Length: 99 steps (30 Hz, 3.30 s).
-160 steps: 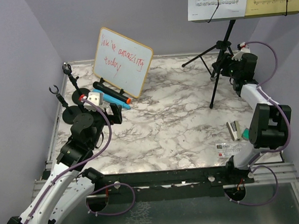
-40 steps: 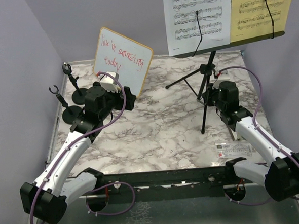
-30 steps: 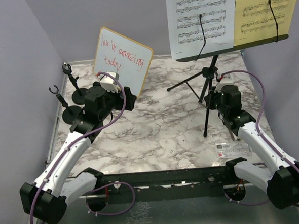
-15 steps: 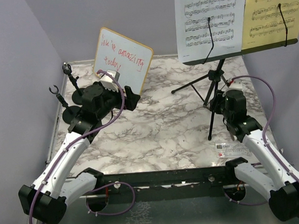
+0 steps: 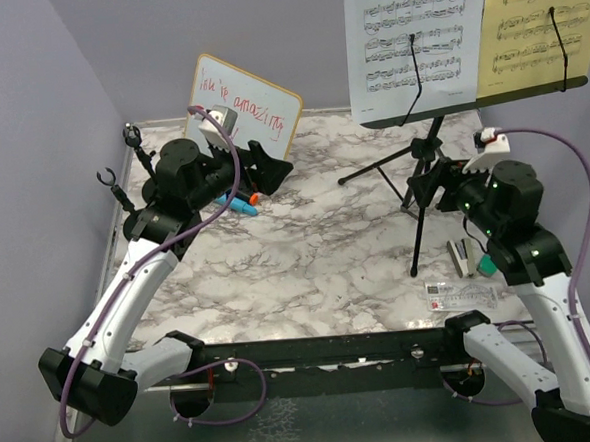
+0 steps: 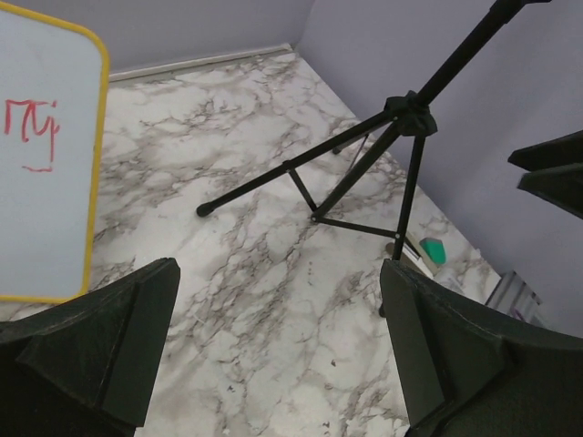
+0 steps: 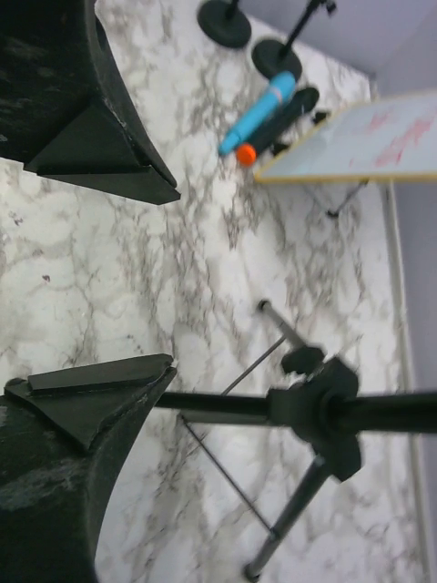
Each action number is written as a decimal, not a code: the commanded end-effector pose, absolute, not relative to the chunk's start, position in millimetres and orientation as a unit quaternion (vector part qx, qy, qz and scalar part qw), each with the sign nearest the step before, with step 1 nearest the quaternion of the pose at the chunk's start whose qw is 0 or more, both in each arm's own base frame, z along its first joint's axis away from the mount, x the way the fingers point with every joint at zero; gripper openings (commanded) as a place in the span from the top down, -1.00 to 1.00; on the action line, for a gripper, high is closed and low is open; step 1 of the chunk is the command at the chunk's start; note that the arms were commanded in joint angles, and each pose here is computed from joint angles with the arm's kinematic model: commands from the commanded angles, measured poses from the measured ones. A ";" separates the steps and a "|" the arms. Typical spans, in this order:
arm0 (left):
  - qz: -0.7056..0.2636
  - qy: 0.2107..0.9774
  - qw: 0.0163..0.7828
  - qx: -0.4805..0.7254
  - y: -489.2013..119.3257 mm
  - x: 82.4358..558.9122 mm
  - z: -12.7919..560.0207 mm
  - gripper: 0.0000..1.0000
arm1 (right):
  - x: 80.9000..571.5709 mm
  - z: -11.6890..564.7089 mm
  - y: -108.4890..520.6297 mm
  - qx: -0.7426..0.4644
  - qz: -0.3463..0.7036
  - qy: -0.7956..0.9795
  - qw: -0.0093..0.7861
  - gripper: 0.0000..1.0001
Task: Pack up the instrument practice props
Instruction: Pick up the sheet music from the music stand.
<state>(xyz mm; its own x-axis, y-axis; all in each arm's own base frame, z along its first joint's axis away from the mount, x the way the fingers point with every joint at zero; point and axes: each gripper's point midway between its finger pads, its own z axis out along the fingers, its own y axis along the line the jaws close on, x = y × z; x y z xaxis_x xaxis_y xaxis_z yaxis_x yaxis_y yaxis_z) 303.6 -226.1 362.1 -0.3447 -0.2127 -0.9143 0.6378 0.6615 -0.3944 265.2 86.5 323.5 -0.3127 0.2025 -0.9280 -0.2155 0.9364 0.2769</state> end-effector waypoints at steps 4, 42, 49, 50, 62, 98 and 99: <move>-0.460 0.692 0.536 0.151 -247.2 297.3 408.6 -0.98 | 206.2 379.6 121.3 -0.131 0.264 0.789 0.539 -0.54; -0.582 0.564 0.547 0.211 -365.7 287.6 531.6 -0.82 | 285.2 558.0 162.3 -0.138 0.357 0.648 0.658 0.00; -0.584 0.545 0.560 0.222 -365.1 276.5 548.0 -0.75 | 288.3 558.4 161.0 -0.135 0.354 0.643 0.666 0.48; -0.582 0.543 0.563 0.223 -364.0 275.3 549.2 -0.75 | 289.1 557.8 161.1 -0.134 0.353 0.643 0.666 0.51; -0.568 0.533 0.589 0.215 -348.1 267.6 560.7 -0.59 | 290.9 557.2 168.2 -0.148 0.369 0.633 0.664 0.93; -0.605 0.521 0.573 0.186 -373.0 287.2 555.6 0.16 | 283.2 550.9 178.6 -0.177 0.395 0.613 0.661 0.99; -0.604 0.522 0.574 0.184 -373.4 288.3 555.5 0.19 | 283.3 550.6 178.5 -0.177 0.395 0.613 0.661 0.99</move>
